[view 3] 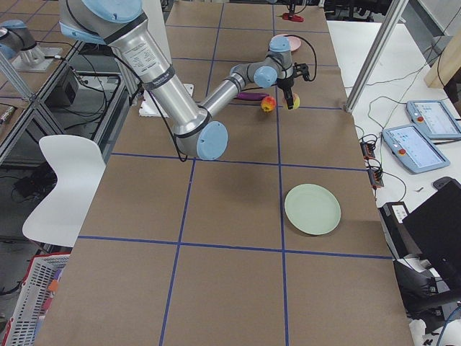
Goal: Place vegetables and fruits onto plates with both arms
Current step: 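Lower chili onto pink plate while right gripper lifts the peach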
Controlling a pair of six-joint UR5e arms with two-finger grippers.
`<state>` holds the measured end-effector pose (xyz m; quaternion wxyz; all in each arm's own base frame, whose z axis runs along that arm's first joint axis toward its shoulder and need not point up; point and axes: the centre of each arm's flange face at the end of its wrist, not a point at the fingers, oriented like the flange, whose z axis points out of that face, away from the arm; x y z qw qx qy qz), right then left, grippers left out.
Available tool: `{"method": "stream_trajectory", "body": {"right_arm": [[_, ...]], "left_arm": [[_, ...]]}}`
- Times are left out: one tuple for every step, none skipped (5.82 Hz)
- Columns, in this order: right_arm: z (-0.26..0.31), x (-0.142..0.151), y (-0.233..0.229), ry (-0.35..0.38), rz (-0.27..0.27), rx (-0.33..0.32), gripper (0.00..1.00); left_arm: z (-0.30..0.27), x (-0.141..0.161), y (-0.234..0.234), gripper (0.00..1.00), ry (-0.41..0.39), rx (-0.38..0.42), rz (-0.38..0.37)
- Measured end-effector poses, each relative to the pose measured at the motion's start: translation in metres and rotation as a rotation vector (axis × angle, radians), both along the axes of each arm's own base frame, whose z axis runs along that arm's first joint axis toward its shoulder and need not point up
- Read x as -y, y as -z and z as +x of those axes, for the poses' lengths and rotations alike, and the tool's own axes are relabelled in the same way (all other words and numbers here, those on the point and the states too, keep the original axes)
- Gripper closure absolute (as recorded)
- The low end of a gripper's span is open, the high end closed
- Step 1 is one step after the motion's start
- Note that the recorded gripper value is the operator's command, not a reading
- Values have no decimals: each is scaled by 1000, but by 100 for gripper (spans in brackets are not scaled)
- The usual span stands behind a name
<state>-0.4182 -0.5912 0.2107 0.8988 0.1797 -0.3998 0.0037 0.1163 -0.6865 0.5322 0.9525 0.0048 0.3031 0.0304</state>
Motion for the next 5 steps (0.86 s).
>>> {"method": "stream_trajectory", "body": {"right_arm": [[25, 9, 10, -37, 21, 15, 100], [53, 20, 15, -88, 41, 16, 100], [82, 34, 12, -141, 61, 0, 100], [112, 48, 2, -178, 85, -33, 100], [137, 59, -10, -195, 104, -67, 100]], "left_arm": [[4, 0, -23, 100, -5, 1, -10], [16, -1, -36, 100, -13, -2, -11], [39, -5, -40, 100, -23, -6, -18], [64, -10, -43, 100, -26, -13, -23], [82, -16, -54, 26, -30, -19, -20]]}}
